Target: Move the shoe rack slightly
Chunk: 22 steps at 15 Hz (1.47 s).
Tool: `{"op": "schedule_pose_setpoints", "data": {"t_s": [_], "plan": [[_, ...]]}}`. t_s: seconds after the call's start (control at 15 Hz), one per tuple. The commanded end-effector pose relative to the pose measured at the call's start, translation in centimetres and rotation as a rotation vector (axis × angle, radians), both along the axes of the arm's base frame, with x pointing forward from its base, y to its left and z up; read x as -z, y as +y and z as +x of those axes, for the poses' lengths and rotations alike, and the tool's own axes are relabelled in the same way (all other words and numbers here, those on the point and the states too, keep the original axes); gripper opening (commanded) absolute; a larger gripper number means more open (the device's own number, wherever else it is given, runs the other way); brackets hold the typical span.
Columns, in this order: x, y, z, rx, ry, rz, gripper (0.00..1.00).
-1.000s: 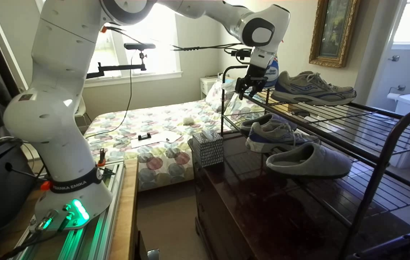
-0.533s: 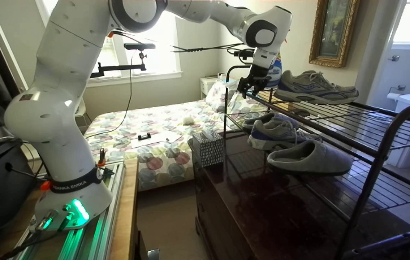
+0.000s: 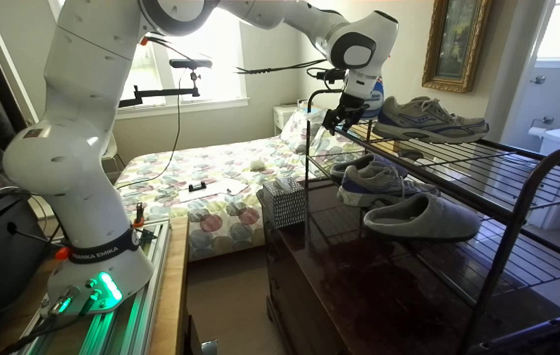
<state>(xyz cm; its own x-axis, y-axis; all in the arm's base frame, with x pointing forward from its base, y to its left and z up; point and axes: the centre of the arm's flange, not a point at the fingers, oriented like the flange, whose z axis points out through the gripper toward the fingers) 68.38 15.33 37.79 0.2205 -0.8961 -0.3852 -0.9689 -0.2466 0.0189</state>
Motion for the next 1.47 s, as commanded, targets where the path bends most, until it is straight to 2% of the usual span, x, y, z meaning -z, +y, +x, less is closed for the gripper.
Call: {"op": "schedule_pose_setpoints", "data": {"t_s": [0.0, 0.27, 0.6, 1.2, 1.4], "plan": [[-0.6, -1.3, -4.9, -0.117, -0.028, 0.123, 0.28], [0.1, -2.5, -5.9, -0.173, -0.061, 0.205, 0.28], [0.5, -3.1, -6.0, -0.228, -0.075, 0.256, 0.28], [0.4, -3.5, -6.7, -0.245, -0.078, 0.266, 0.28], [0.5, -3.0, -5.9, -0.243, -0.051, 0.254, 0.28]]}}
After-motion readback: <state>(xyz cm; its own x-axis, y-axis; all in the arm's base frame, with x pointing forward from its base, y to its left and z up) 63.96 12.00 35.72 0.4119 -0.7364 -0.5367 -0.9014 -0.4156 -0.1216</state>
